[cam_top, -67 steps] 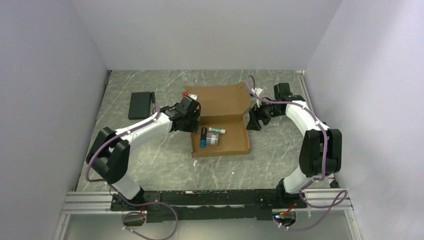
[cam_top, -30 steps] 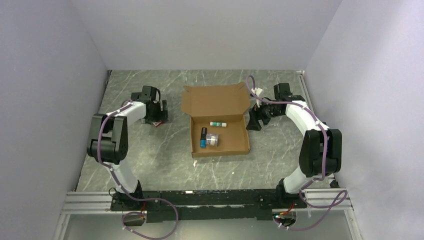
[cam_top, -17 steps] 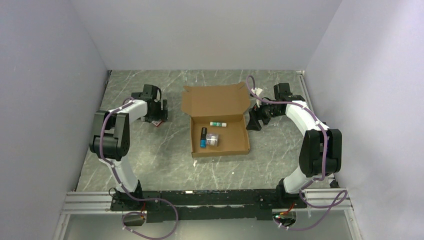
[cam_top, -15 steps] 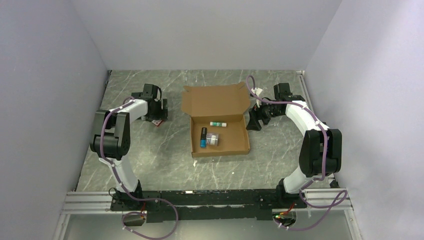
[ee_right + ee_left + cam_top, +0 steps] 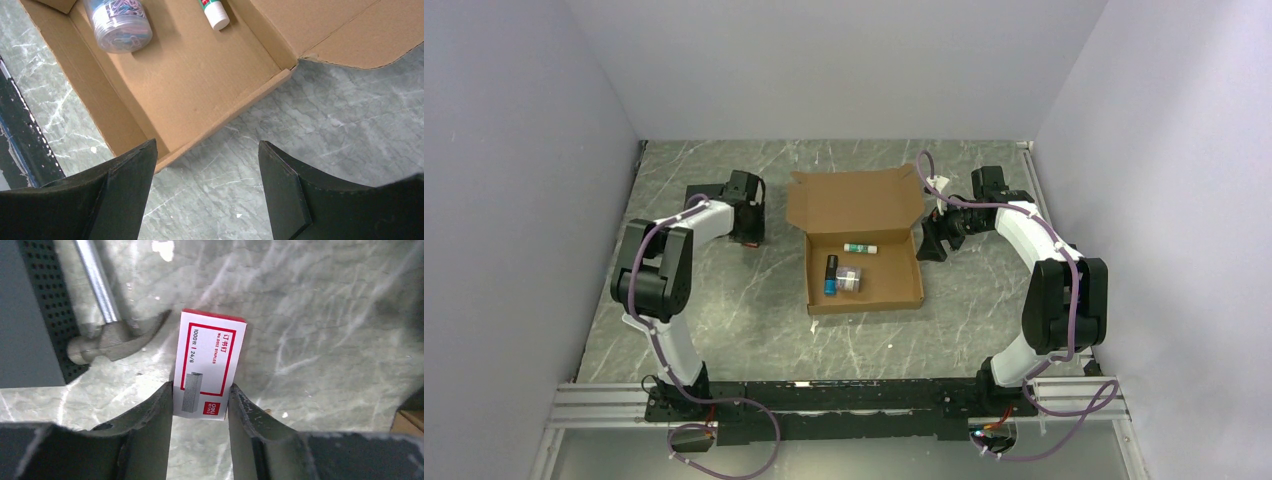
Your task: Fold the paper box
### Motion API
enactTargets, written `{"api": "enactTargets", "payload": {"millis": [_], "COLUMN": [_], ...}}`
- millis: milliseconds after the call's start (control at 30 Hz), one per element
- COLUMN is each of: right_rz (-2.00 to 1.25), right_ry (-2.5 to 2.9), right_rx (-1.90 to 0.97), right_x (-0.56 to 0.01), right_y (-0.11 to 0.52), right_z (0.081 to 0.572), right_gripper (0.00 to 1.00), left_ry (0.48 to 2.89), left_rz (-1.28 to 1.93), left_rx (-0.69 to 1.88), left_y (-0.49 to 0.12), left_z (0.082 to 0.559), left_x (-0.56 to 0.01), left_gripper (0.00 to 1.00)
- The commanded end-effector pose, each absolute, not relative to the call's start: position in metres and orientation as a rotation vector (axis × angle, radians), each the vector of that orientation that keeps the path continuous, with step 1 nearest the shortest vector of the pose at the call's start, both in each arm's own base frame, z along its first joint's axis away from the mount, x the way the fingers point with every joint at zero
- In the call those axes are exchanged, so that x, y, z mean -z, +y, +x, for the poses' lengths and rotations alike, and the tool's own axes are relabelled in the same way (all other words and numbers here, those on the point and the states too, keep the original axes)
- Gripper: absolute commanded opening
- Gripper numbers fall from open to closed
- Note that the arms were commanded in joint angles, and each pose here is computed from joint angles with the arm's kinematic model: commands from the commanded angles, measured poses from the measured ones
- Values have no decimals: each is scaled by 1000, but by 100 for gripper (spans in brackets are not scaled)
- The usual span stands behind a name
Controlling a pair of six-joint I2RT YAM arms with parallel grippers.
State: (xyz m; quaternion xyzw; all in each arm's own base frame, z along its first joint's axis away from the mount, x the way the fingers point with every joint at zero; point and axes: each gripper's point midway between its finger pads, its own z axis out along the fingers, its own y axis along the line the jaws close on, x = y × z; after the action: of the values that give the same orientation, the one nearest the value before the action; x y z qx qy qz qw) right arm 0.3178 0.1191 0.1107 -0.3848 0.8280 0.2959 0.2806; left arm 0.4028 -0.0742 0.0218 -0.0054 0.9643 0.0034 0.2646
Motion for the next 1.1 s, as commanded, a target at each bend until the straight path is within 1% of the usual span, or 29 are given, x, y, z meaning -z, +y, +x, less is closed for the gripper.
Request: {"api": "enactTargets", "payload": {"millis": [0,100,167,267,433,600,833,1067], "right_rz": [-1063,-1063,-1061,-1061,-1061,-1063,-1063,-1065], "right_ry": [2139,2138,2137,2138,2134,2130,2126,2122], "right_rx": [-788,-786,-789,-788,-785,-783,-783,-782], "right_x": [-129,-129,-130,-130,-132,-132,-133,-134], "right_y": [122,122,123,123,122,122,122,123], "right_z": [322,322,322,322,322,322,322,322], "right_gripper": [78,78,78,78,78,78,78,78], "left_ry": [2652,2646,2636,2627,2601,2533,2431,2299], "left_rz": [1,5,-5,-17,-54,-119,-149,-29], "left_rx": [-50,-32,-16,10,72,145,304,546], "left_y": [-84,-91,-93,-95,-99,-101,-114,-142], "left_z": [383,374,369,362,349,337,325,316], "left_x": [-14,-19,-24,-28,-39,-62,-97,-143], "left_gripper": [38,34,27,24,16,8,3,0]}}
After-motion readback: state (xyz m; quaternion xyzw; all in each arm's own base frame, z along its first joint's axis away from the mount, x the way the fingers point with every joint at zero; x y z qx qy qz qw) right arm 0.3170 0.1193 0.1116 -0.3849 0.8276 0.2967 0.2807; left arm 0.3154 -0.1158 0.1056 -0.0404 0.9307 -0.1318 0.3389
